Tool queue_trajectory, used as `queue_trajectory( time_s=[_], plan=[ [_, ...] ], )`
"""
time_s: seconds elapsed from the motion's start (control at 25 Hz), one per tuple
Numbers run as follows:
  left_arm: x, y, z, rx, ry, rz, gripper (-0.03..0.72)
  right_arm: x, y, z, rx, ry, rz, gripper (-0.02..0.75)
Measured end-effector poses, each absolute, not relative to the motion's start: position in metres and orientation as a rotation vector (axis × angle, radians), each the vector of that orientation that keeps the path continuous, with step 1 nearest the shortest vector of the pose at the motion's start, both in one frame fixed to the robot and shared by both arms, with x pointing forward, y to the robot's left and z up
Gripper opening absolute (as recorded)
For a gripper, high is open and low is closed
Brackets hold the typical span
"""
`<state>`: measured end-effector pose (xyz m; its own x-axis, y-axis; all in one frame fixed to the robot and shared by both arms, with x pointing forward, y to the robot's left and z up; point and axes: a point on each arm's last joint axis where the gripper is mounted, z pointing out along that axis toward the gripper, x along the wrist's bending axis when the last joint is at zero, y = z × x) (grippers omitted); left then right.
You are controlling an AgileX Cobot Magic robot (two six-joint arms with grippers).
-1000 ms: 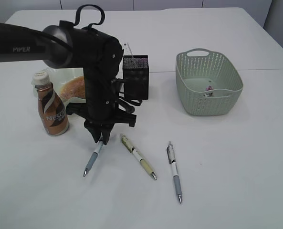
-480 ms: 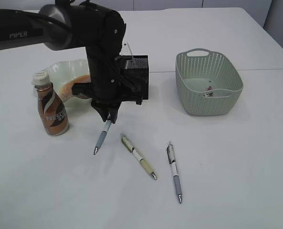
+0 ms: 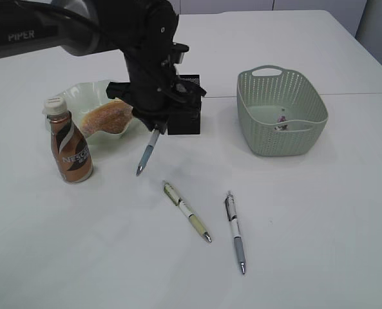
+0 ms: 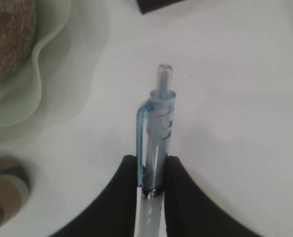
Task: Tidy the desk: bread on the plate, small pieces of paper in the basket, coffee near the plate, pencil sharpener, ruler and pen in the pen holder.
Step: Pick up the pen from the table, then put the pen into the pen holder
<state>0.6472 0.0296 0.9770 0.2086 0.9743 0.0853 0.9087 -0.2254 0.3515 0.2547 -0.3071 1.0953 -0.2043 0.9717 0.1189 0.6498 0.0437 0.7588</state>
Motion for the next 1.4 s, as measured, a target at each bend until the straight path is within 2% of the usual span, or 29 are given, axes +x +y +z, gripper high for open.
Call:
queue_trajectory(
  time_s=[0.28, 0.72, 1.04, 1.4],
  plan=[
    [0.652, 0.021, 1.002, 2.117, 1.655, 0.466, 0.083, 0.255, -0.308, 1.095, 1.628, 1.893, 0.983, 0.464],
    [0.665, 0.012, 1.052, 1.866, 1.349, 0.621, 0.083, 0.255, -0.309, 1.095, 1.63, 1.89, 0.963, 0.464],
    [0.673, 0.001, 1.072, 1.71, 1.115, 0.685, 0.083, 0.255, -0.31, 1.094, 1.634, 1.893, 0.954, 0.464],
    [0.683, 0.005, 1.081, 1.575, 0.975, 0.681, 0.083, 0.254, -0.31, 1.094, 1.634, 1.893, 0.951, 0.464]
  ],
)
